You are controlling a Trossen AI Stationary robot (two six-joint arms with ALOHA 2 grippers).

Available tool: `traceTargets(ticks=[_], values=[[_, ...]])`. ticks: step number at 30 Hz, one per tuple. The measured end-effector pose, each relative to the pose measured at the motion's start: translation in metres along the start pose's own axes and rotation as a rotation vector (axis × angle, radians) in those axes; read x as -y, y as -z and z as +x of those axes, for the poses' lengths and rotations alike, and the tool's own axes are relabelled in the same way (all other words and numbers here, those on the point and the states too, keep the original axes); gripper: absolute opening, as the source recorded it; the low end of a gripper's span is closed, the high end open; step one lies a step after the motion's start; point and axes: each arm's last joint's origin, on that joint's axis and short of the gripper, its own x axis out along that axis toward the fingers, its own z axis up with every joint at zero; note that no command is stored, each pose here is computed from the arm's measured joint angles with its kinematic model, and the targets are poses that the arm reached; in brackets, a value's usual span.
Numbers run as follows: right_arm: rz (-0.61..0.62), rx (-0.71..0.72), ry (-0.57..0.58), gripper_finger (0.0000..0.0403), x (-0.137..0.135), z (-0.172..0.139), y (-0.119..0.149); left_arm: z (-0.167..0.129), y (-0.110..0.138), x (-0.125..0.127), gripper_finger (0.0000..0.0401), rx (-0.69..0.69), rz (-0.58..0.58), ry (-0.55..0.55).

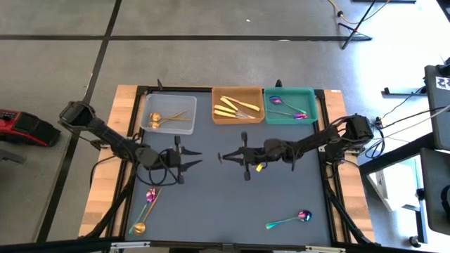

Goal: Sort silverware by color (type)
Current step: Put the gold spoon into the white bin

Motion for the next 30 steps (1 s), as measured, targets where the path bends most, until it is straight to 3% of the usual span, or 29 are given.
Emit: traceTargets(ticks=[4,14,19,25,30], values=[[0.0,0.002,0.03,0.0005,0.01,0.002,-0.001,0.008,0.001,-0.012,0.0113,-0.001,0.013,-0.034],[-0.044,0.046,0.041,0.0005,0.019,0.016,-0.009,0.026,0.002,-0.039,0.0113,0.014,-0.027,0.106],[-0.081,0.072,0.046,0.0005,0.021,0.033,-0.015,0.03,0.002,-0.048,0.0113,0.017,-0.029,0.115],[-0.124,0.072,0.049,0.0005,0.021,0.043,-0.016,0.031,0.002,-0.05,0.0113,0.04,0.06,0.182],[-0.124,0.087,0.051,0.0005,0.022,0.048,-0.019,0.031,0.0,-0.051,0.0113,0.054,0.069,0.158]])
